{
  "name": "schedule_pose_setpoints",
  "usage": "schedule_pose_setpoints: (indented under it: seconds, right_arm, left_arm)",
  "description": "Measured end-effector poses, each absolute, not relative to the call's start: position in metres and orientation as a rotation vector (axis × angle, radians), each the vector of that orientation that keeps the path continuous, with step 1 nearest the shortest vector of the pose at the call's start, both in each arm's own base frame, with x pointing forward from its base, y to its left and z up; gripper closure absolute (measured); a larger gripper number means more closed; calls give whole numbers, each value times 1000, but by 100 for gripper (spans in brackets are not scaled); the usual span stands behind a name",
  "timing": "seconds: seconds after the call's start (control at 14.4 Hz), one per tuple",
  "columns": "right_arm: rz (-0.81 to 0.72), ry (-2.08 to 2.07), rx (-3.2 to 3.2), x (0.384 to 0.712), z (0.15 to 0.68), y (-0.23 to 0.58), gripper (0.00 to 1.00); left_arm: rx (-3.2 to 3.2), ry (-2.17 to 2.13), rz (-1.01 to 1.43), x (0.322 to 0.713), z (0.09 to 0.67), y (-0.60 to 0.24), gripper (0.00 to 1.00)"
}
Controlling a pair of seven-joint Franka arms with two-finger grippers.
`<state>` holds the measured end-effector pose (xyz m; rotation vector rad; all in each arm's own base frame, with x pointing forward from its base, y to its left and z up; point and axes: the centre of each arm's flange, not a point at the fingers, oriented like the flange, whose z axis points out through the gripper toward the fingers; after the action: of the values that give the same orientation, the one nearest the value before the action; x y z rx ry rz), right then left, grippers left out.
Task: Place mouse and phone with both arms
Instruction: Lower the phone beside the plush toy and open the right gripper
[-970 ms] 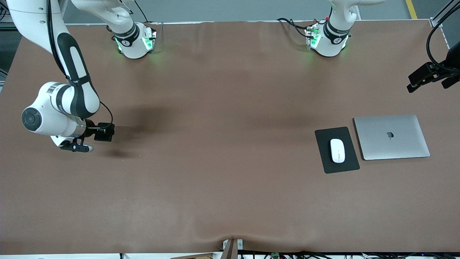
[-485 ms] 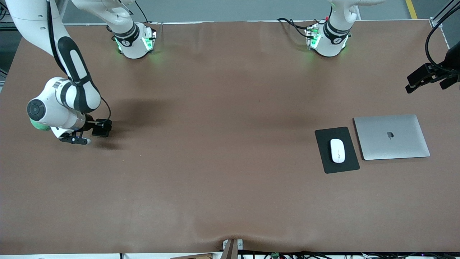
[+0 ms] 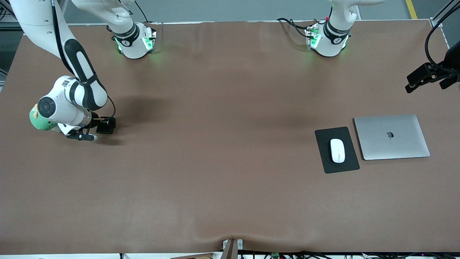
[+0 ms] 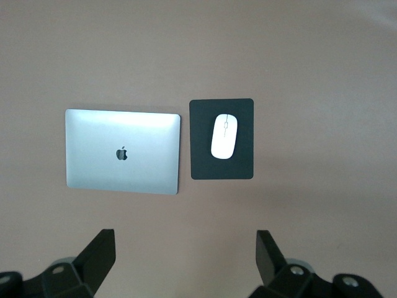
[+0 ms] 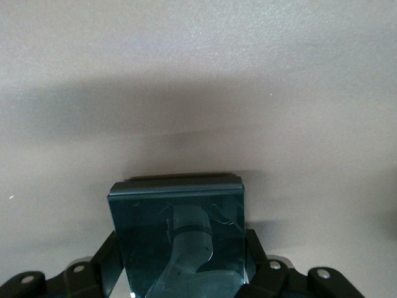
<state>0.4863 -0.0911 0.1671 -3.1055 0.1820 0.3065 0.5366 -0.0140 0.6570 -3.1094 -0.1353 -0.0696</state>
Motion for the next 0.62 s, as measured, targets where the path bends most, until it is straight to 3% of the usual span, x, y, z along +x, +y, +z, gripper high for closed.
schedule_pose_setpoints:
  seconds: [0.14, 0.35, 0.62]
  right_arm:
    - [310, 182, -3106, 486, 166, -91, 19]
    - [307, 169, -3106, 491, 169, -88, 0]
    - [403, 100, -3051, 538, 217, -70, 0]
  left_arm:
    - [-3109, -136, -63, 538, 655, -14, 0]
    - [-3108, -137, -33, 544, 643, -13, 0]
    - [-3108, -139, -36, 547, 642, -13, 0]
